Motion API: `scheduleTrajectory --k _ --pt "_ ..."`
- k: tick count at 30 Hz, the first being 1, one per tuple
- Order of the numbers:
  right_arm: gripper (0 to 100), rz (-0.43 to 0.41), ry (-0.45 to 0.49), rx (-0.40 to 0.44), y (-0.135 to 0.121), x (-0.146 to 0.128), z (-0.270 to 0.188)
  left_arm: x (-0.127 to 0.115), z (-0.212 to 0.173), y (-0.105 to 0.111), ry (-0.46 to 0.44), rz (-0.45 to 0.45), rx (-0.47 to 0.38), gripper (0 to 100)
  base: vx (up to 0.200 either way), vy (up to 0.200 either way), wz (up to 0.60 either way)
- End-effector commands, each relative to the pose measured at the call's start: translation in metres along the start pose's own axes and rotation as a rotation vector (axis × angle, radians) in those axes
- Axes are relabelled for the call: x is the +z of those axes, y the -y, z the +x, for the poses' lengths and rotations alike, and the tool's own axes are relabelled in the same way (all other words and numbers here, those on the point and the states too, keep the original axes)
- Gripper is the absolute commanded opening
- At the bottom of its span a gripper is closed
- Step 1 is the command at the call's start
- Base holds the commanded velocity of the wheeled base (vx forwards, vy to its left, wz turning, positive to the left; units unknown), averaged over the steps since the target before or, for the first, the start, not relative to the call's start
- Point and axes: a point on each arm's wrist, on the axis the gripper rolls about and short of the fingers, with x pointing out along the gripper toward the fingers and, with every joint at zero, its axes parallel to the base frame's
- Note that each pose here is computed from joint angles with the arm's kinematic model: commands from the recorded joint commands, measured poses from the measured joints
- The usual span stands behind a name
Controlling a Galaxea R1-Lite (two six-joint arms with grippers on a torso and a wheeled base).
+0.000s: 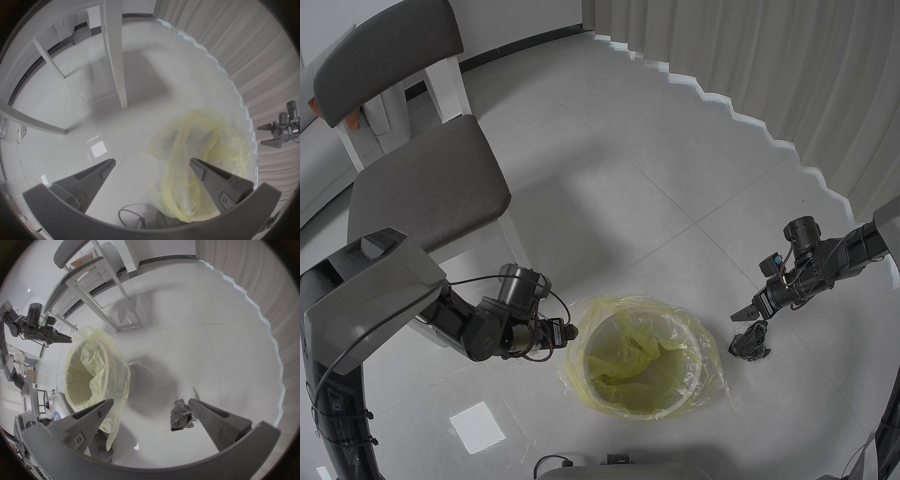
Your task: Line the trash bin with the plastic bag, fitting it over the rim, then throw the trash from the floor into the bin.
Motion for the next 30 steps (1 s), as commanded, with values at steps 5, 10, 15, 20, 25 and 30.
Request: scheduleTrajectory --k 5,10,15,20,25,30 --pt "100 0.025 -0.045 -0.010 0.023 -0.018 0.018 0.010 -0.038 0.015 0.102 0.015 -0.070 100 0.000 0.000 0.00" --pt "100 0.057 -0.087 -0.010 0.039 -0.031 0.045 0.021 -0.065 0.024 0.167 0.018 -0.113 100 0.000 0.000 0.00" --pt "100 0.070 -0.078 -0.030 0.062 -0.034 0.067 0.024 -0.094 0.027 0.207 0.023 -0.144 100 0.000 0.000 0.00" --pt "100 0.084 -0.097 -0.027 0.072 -0.039 0.087 0.022 -0.099 0.025 0.215 0.021 -0.132 100 0.000 0.000 0.00" --pt "100 0.098 -0.103 -0.037 0.086 -0.047 0.108 0.022 -0.101 0.029 0.233 0.021 -0.128 100 0.000 0.000 0.00" --pt "100 0.105 -0.109 -0.042 0.095 -0.051 0.118 0.023 -0.103 0.029 0.238 0.020 -0.126 100 0.000 0.000 0.00"
